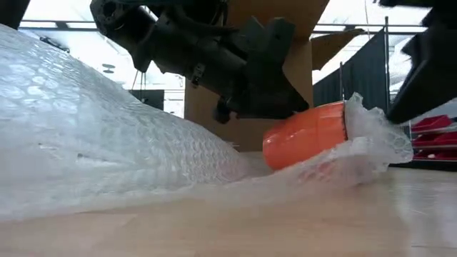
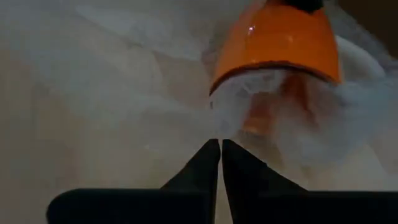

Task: Wrap mug
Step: Wrap the orange mug with the bubble wrap

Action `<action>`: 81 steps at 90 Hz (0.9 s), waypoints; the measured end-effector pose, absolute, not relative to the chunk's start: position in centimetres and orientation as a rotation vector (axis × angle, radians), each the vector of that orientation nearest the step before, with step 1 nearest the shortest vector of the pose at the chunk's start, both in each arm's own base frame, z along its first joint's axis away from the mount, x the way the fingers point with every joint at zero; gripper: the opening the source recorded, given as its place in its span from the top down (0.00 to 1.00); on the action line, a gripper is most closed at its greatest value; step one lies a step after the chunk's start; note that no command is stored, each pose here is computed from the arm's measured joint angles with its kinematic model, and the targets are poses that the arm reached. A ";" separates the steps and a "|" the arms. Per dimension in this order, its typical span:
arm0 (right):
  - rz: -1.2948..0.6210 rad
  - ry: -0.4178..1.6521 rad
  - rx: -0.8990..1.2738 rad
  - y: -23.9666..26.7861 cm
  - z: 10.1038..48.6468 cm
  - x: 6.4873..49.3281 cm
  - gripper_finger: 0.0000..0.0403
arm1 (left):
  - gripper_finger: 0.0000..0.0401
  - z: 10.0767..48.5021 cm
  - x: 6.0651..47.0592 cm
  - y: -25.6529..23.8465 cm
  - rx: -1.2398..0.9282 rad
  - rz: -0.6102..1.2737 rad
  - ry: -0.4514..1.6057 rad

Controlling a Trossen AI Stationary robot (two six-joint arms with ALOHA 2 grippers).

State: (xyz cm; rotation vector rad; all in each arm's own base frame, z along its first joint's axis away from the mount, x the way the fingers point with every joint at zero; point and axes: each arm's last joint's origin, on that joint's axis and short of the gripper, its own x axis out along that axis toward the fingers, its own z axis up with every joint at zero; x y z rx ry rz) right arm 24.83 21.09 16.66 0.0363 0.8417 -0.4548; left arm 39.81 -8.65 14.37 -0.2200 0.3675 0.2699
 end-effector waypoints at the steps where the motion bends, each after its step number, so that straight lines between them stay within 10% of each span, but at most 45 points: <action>1: -0.457 0.842 0.034 21.0 16.5 25.0 1.00 | 0.65 14.4 39.8 -8.7 -0.220 0.269 0.368; 81: -0.524 0.734 -0.040 18.9 17.6 26.8 1.00 | 0.65 14.1 39.7 -8.7 -0.188 0.259 0.398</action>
